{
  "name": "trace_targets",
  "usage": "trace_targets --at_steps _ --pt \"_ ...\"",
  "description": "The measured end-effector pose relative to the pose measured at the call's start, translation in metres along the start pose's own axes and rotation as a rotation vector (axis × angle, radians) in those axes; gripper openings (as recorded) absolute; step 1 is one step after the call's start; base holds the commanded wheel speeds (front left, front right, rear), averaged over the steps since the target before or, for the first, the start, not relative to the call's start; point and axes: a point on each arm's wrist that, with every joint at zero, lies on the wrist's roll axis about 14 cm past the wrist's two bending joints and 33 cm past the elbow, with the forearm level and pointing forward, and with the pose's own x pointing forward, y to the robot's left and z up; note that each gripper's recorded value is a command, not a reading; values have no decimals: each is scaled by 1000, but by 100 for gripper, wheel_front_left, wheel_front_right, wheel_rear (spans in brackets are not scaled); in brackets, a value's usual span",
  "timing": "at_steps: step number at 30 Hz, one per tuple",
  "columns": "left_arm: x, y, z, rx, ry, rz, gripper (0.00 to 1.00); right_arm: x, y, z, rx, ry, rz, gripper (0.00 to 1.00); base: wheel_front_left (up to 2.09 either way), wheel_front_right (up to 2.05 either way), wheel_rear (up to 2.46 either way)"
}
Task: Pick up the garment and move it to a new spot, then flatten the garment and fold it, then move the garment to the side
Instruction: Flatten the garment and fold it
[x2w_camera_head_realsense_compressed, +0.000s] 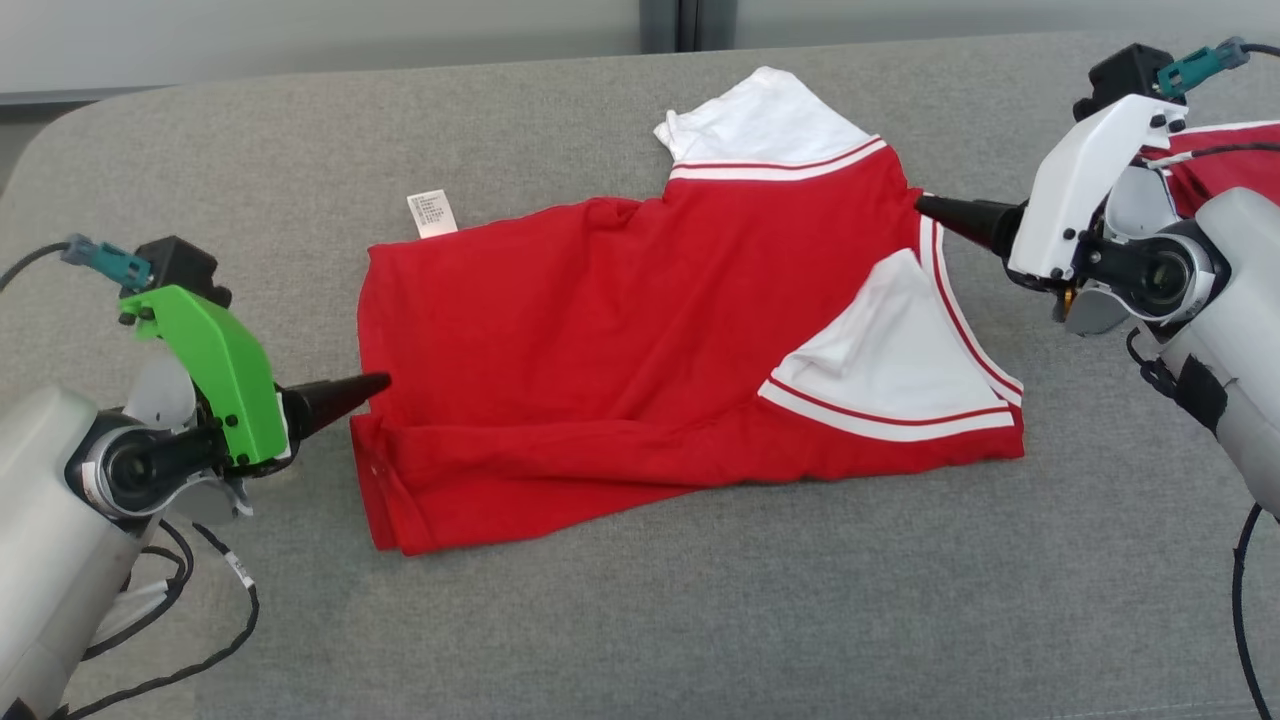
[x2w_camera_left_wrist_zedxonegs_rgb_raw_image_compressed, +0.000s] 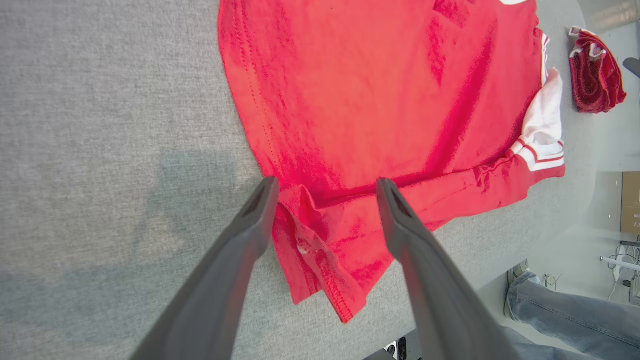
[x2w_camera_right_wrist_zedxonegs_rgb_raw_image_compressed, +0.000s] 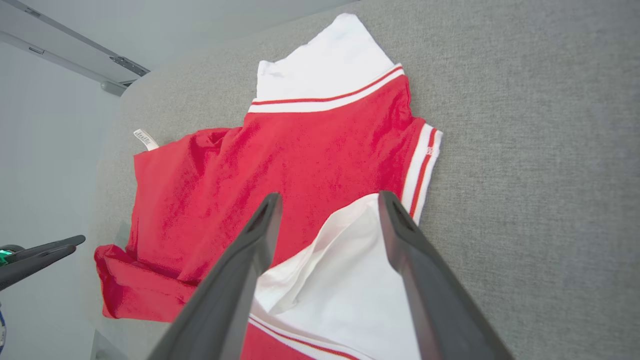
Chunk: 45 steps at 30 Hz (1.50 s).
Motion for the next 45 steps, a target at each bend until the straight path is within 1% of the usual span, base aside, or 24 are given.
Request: trace_targets --at_steps 2,5,7,9,10,11,13,14,15,16,18,19,20,21,22,23,25,27,28,32,34,36,41,45 --pt "-7 -2 15 49 -91 10 100 -5 12 16 -39 -115 26 100 0 0 0" --pt "-26 -9 49 127 -297 20 100 -22 24 45 -96 -347 56 100 0 0 0" --pt "-43 -15 69 224 -440 40 100 -41 30 63 -163 -518 62 100 0 0 0" --pt "-60 -14 78 337 -546 81 100 -57 33 69 -196 -644 69 100 0 0 0" --pt "-68 -11 81 360 -607 116 100 -65 34 69 -200 -697 74 100 0 0 0" --pt "-74 -6 81 359 -655 155 100 -70 35 67 -203 -733 77 100 0 0 0" --pt "-87 0 79 430 -747 248 100 -79 32 56 -231 -764 66 100 0 0 0" --pt "-93 -1 79 453 -798 274 100 -83 29 53 -239 -777 55 100 0 0 0" --pt "-101 -4 79 463 -859 294 100 -89 22 50 -256 -788 30 100 0 0 0" --pt "-106 -7 77 481 -905 316 100 -96 16 50 -298 -803 -4 100 0 0 0" --pt "-110 -9 66 476 -948 347 100 -113 13 55 -263 -890 -27 100 0 0 0" --pt "-111 -9 58 473 -963 369 100 -117 11 48 -258 -911 -44 100 0 0 0" --pt "-112 -10 52 471 -976 386 100 -114 8 32 -253 -900 -61 100 0 0 0" --pt "-112 -11 46 454 -982 392 100 -111 3 15 -215 -887 -76 100 0 0 0" --pt "-112 -14 38 438 -997 396 100 -104 -4 -10 -187 -846 -101 100 0 0 0" --pt "-112 -20 32 431 -1015 397 100 -100 -11 -32 -185 -804 -130 100 0 0 0" --pt "-106 -19 13 375 -1009 400 100 -96 -19 -54 -110 -780 -153 100 0 0 0" --pt "-96 -6 -15 333 -956 428 100 -90 -20 -72 -112 -735 -163 100 0 0 0" --pt "-91 -3 -25 318 -931 429 100 -88 -21 -77 -93 -725 -167 100 0 0 0" --pt "-61 1 -62 265 -818 385 100 -75 -35 -100 -85 -618 -205 100 0 0 0" --pt "-44 6 -82 248 -725 367 100 -67 -37 -100 -91 -595 -210 100 0 0 0" --pt "-35 6 -87 241 -693 350 100 -60 -39 -100 -90 -566 -217 100 0 0 0" --pt "-15 7 -93 236 -600 338 100 -39 -50 -124 -85 -410 -253 100 0 0 0" --pt "-6 8 -93 236 -565 336 100 -27 -51 -135 -74 -339 -262 100 0 0 0"
